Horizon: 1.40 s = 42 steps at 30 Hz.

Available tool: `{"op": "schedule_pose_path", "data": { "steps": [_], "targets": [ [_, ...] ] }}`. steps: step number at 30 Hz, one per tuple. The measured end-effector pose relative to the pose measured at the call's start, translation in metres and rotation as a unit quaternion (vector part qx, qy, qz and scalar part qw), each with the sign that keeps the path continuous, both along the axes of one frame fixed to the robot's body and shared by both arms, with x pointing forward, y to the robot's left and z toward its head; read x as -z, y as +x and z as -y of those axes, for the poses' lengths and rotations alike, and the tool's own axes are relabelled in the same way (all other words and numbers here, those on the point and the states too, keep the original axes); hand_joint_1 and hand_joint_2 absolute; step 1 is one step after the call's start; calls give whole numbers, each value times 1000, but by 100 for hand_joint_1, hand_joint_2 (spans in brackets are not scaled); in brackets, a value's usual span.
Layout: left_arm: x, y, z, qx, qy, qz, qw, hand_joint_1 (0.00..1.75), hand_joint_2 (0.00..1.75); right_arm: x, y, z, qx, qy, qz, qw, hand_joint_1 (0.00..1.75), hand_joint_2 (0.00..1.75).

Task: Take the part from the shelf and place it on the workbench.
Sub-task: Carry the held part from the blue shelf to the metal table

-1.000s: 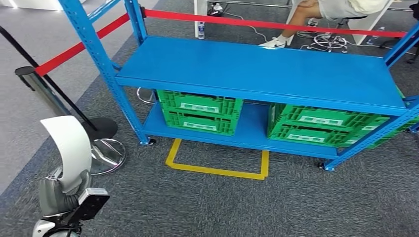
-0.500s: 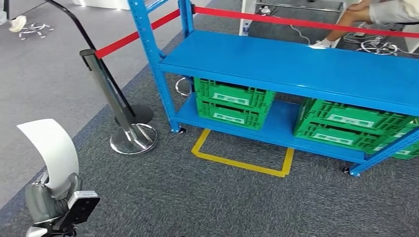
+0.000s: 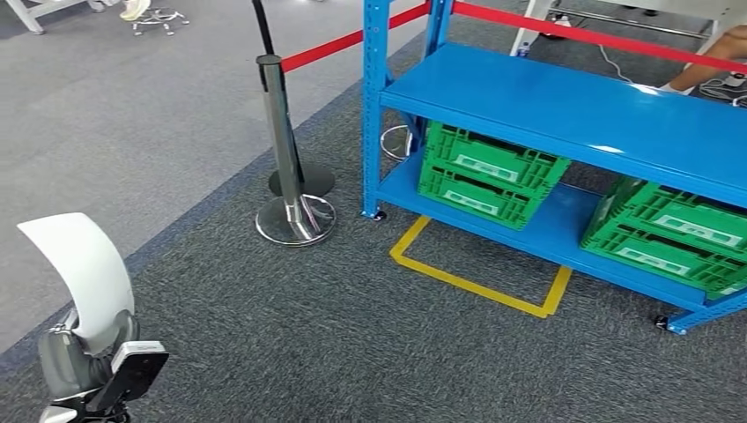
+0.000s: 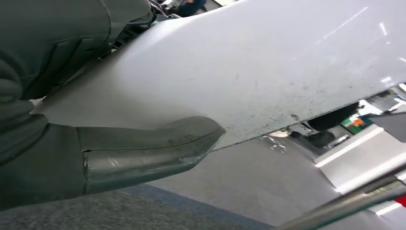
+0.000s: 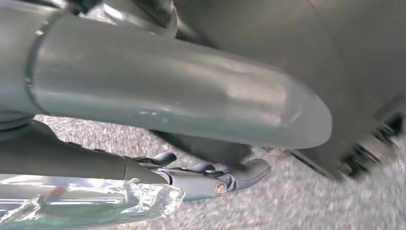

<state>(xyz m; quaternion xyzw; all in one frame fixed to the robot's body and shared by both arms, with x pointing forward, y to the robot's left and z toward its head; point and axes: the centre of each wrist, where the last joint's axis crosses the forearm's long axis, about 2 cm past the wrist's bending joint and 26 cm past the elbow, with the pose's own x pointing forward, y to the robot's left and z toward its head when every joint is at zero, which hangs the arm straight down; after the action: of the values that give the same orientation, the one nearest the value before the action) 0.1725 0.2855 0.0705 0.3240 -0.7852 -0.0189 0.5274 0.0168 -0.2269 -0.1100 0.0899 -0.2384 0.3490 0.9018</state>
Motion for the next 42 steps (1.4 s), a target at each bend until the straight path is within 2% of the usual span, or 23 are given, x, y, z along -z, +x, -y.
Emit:
{"op": "schedule_pose_path", "data": {
  "steps": [8,14,27,42],
  "targets": [
    [0,-2,0,-16,25,-8,1000,143,175,0,-1,1,0,-2,-1,1000,0,0],
    [0,-5,-6,-57,46,-34,997,143,175,0,-3,1,0,0,-4,1000,0,0],
    [-4,-14,-37,-129,56,-49,989,143,175,0,-2,0,0,2,-4,1000,0,0],
    [-11,-23,-57,-152,49,-50,986,143,175,0,-5,-1,5,3,-9,1000,0,0]
  ]
}}
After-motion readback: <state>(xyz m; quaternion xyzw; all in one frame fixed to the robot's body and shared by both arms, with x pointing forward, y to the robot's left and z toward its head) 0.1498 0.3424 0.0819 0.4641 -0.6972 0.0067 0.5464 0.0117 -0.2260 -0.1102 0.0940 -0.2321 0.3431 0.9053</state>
